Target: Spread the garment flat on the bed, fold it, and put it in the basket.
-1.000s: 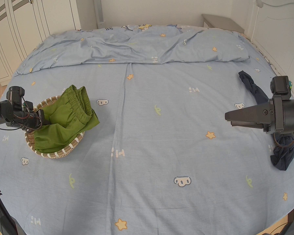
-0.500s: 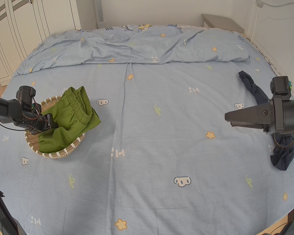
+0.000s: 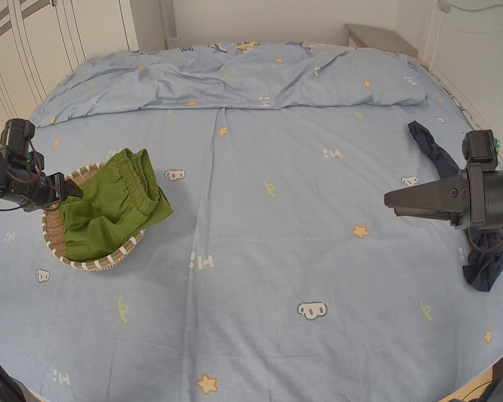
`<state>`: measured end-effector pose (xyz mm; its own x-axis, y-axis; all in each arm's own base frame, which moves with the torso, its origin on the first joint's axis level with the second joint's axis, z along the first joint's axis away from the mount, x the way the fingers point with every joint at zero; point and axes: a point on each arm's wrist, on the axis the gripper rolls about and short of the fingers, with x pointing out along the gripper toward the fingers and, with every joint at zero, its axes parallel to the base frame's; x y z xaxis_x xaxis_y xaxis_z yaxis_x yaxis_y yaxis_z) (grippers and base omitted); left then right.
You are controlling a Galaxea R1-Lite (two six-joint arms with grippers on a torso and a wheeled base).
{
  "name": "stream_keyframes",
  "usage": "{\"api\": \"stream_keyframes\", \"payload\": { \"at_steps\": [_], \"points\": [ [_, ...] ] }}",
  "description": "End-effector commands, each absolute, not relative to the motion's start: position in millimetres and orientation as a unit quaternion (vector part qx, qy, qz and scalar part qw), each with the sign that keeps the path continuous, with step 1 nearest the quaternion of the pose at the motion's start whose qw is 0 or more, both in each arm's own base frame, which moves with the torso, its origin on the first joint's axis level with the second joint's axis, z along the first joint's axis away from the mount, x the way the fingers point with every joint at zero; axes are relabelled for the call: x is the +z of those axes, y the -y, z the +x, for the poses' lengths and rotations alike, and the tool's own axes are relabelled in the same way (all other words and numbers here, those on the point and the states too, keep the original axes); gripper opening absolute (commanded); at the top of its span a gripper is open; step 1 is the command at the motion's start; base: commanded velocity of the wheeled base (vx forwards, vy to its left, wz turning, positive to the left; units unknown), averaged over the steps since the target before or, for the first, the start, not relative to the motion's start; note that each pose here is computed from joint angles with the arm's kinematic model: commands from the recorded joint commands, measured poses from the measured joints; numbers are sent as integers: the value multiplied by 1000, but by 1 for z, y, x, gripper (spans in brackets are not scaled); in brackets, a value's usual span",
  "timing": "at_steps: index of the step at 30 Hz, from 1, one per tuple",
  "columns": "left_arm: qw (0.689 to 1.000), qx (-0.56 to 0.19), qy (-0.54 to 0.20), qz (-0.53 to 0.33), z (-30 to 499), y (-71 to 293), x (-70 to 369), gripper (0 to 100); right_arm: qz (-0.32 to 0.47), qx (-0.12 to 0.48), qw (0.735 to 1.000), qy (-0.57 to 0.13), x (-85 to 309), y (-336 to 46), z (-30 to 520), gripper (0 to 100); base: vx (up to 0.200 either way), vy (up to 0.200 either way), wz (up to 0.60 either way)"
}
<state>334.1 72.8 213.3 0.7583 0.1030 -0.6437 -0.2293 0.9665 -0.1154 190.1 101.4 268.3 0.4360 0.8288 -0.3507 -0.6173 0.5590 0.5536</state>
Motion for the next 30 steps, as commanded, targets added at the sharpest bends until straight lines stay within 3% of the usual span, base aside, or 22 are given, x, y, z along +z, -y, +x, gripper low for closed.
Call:
{"api": "stream_keyframes", "payload": {
  "at_steps": [1,6,10,14,24,30],
  "points": [
    [948,105,-295,-63,292,-71,253,100,173,435,829,-305,265,-102,189,100,0,0,0],
    [965,65,-250,-53,244,-38,280,100,149,438,840,-284,259,-87,159,100,0,0,0],
    [967,3,-241,-81,196,2,275,100,112,444,850,-262,240,-67,121,100,0,0,0],
    [968,-16,-229,-96,145,14,263,100,94,434,864,-237,216,-47,83,100,0,0,0],
    [984,48,-142,-100,18,-2,197,100,120,355,914,-153,160,-12,2,100,0,0,0],
    [982,112,-111,-103,-17,-5,146,100,143,327,919,-165,145,-8,-17,100,0,0,0]
  ]
}}
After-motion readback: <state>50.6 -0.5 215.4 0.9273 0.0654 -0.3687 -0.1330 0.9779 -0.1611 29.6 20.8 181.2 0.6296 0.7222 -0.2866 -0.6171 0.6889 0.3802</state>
